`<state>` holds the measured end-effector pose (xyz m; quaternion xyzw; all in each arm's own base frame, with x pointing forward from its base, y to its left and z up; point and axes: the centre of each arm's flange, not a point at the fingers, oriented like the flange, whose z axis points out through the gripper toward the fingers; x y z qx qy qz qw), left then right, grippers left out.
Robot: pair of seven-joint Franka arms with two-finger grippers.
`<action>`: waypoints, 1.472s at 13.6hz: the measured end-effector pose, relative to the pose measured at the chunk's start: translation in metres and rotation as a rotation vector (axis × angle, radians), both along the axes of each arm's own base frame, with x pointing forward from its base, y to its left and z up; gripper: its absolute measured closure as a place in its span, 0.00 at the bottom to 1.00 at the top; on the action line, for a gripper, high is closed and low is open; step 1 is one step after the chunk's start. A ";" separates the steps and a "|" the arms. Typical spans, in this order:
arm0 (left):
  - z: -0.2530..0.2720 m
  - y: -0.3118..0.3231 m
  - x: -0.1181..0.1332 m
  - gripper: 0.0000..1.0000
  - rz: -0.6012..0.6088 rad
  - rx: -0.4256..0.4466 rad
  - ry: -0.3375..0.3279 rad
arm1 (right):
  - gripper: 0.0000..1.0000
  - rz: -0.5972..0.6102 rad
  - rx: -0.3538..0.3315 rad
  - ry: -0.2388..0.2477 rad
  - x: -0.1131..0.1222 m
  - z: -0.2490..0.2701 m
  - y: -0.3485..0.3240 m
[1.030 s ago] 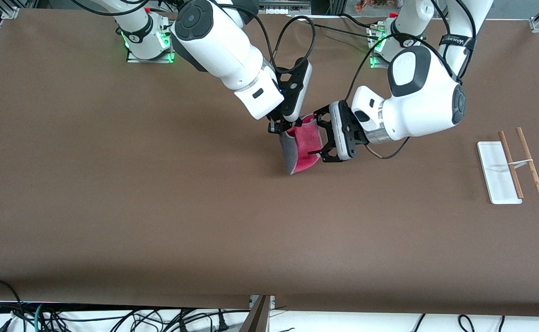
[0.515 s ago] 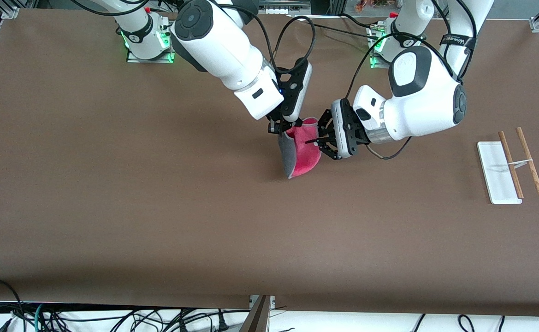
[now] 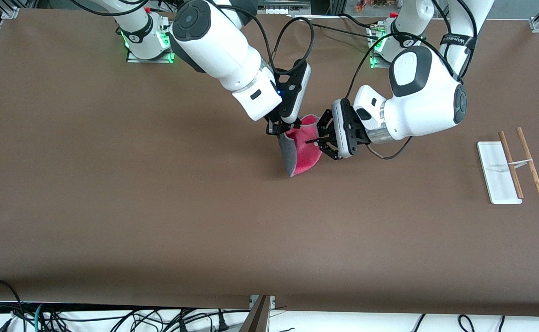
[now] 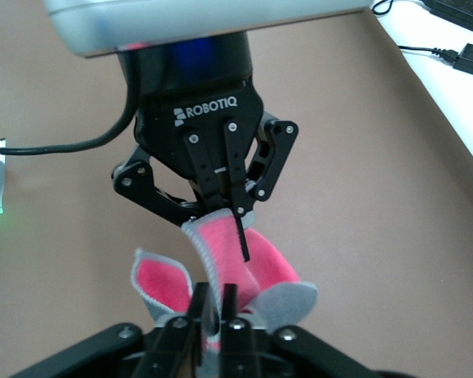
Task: Pass towel and hang on rack
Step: 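Release the towel from the right gripper and carry it with the left gripper, then drape the towel over the wooden rods with the left gripper while the right gripper retracts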
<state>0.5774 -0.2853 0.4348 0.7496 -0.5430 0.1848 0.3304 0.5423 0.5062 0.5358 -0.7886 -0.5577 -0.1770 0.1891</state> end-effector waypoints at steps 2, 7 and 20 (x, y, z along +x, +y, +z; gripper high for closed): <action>0.000 0.000 0.000 0.98 0.001 0.000 0.000 | 0.61 -0.011 0.002 -0.002 0.005 0.002 -0.006; -0.003 0.021 0.005 0.98 0.001 0.000 0.039 | 0.08 -0.049 -0.025 0.019 0.024 0.004 -0.035; 0.029 0.444 0.039 0.98 0.172 0.190 0.175 | 0.00 -0.368 -0.133 0.172 0.134 0.002 -0.275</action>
